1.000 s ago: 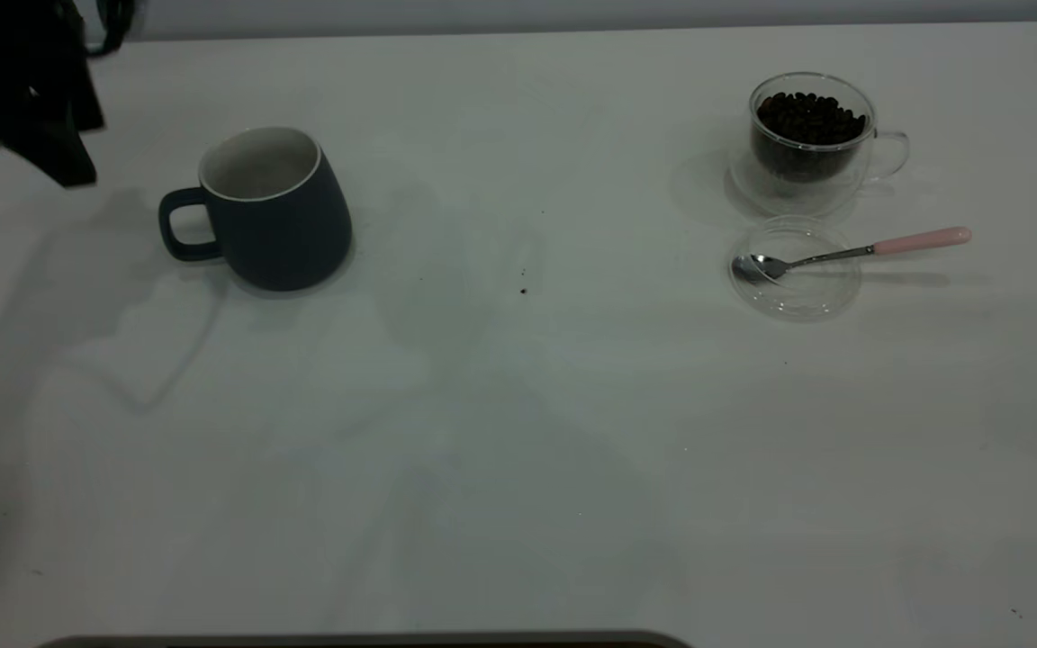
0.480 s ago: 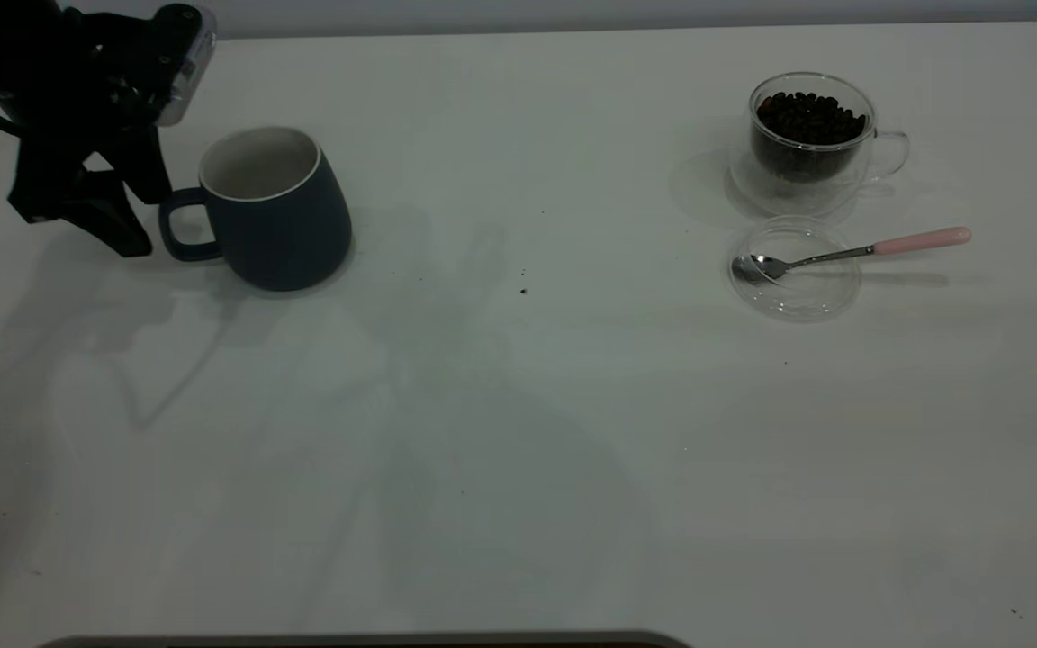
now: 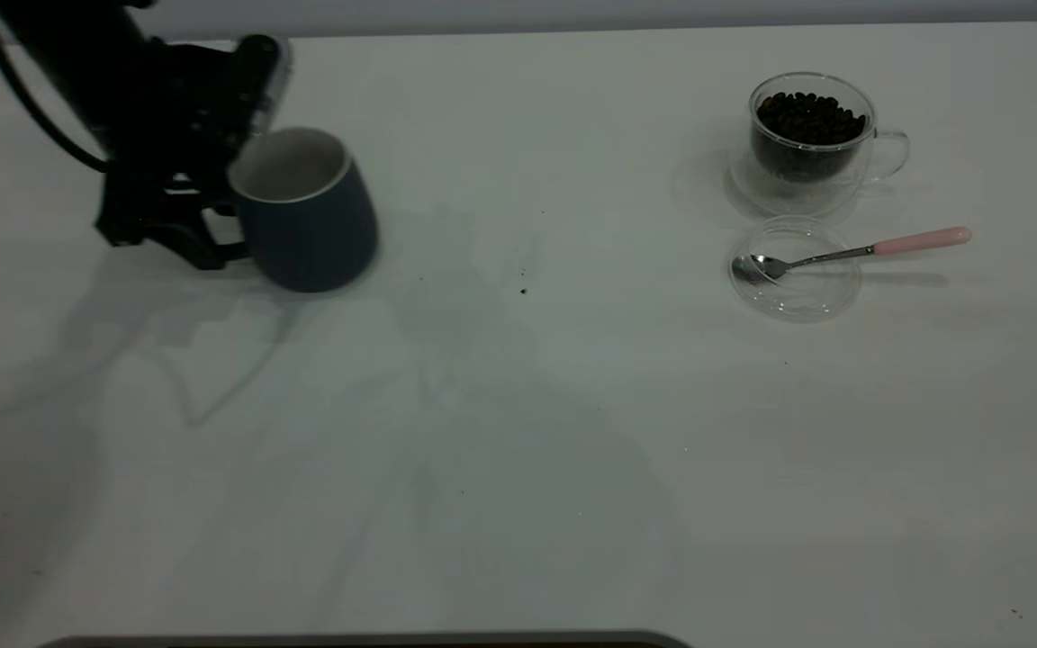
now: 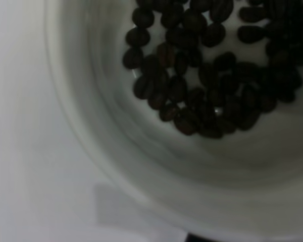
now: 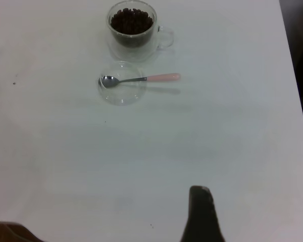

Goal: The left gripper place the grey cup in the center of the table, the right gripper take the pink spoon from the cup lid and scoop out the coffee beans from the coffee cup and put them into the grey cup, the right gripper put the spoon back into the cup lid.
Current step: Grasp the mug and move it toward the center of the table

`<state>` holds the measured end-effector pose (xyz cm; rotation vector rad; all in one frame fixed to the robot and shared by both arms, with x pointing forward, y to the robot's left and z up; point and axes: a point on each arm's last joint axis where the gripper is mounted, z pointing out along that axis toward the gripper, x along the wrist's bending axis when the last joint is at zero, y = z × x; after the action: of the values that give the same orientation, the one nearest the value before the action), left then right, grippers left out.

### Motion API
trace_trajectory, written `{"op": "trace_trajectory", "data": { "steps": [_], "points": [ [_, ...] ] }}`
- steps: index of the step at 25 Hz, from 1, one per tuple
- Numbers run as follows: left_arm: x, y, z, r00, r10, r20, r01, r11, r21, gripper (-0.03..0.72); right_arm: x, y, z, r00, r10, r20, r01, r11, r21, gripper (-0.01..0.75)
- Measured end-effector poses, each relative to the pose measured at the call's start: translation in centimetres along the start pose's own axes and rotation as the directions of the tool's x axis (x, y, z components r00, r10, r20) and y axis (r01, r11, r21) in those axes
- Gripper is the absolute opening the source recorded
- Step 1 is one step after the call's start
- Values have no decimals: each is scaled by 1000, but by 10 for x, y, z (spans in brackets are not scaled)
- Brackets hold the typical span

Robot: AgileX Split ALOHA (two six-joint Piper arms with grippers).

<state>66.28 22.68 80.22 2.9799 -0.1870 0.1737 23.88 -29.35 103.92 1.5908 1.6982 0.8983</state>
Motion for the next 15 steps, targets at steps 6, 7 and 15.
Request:
{"op": "trace_trajectory", "data": {
  "steps": [6,7,15],
  "points": [
    [4,33,4,998,5,-63,-5,1000,-4,526,0,0,0,1000,0,0,0,1000,0,589],
    [3,39,5,998,16,-62,-16,1000,-6,513,0,0,0,1000,-1,0,1,1000,0,589],
    [4,74,9,991,16,-130,-19,1000,-21,415,0,0,0,1000,-1,0,1,1000,0,589]
  ]
}}
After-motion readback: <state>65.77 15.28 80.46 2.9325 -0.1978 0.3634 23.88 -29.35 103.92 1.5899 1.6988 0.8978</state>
